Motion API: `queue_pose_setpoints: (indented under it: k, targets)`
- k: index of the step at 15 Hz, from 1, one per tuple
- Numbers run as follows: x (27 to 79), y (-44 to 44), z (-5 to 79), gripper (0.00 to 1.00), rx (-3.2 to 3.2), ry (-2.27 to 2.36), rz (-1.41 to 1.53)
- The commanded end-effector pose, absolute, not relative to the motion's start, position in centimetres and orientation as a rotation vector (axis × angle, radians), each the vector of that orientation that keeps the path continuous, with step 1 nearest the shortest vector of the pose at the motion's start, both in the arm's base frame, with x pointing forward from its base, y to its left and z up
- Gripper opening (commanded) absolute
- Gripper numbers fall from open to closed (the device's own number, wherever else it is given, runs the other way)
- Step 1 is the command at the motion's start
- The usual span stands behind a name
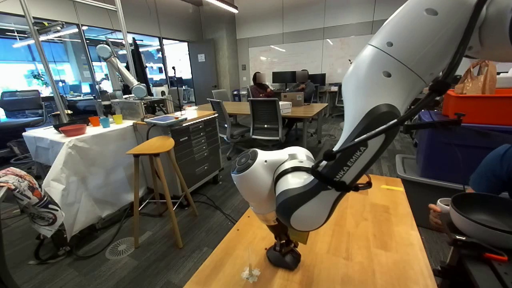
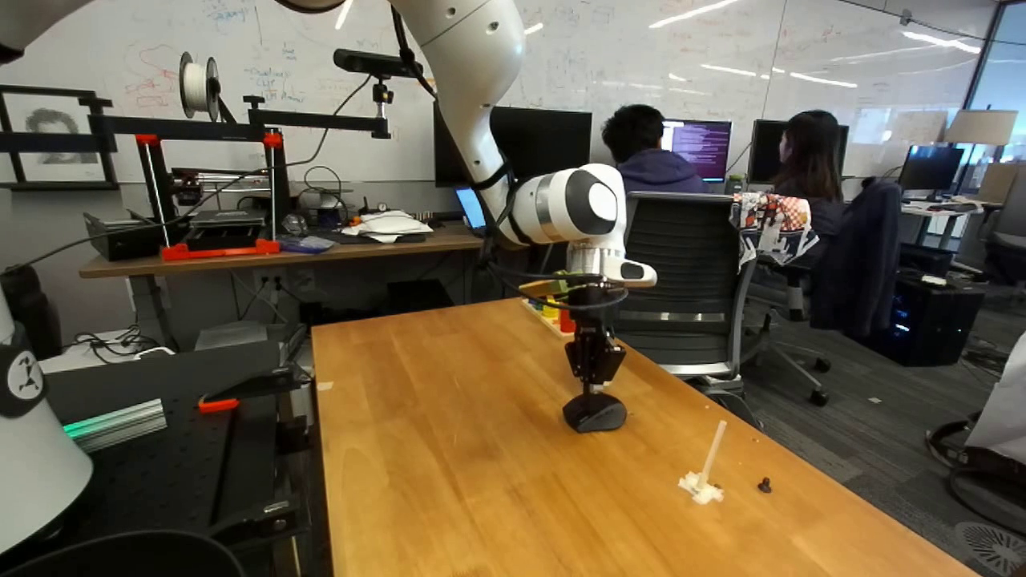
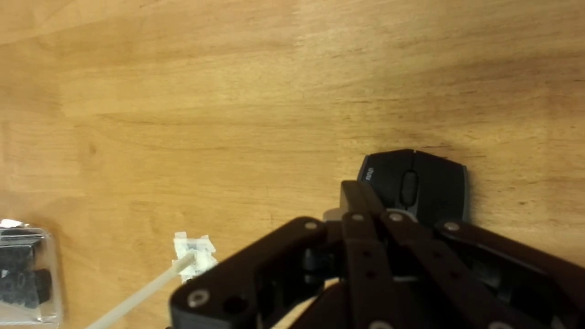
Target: Click the button on the mouse.
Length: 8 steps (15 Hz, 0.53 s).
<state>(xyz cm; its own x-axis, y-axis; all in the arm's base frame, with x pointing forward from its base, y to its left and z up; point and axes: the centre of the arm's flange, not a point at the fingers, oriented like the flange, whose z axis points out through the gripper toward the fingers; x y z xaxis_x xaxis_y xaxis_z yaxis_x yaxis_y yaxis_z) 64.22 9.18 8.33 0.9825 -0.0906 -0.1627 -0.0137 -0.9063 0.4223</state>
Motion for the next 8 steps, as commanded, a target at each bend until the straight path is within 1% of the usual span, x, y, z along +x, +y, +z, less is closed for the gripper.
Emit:
queue_pose_setpoints:
  k: [1, 8]
  targets:
    - [62.0, 8.8, 12.2, 0.00, 2.719, -0.061, -0.277]
    - [58.2, 7.5, 21.3, 0.01, 2.819, 0.052, -0.415]
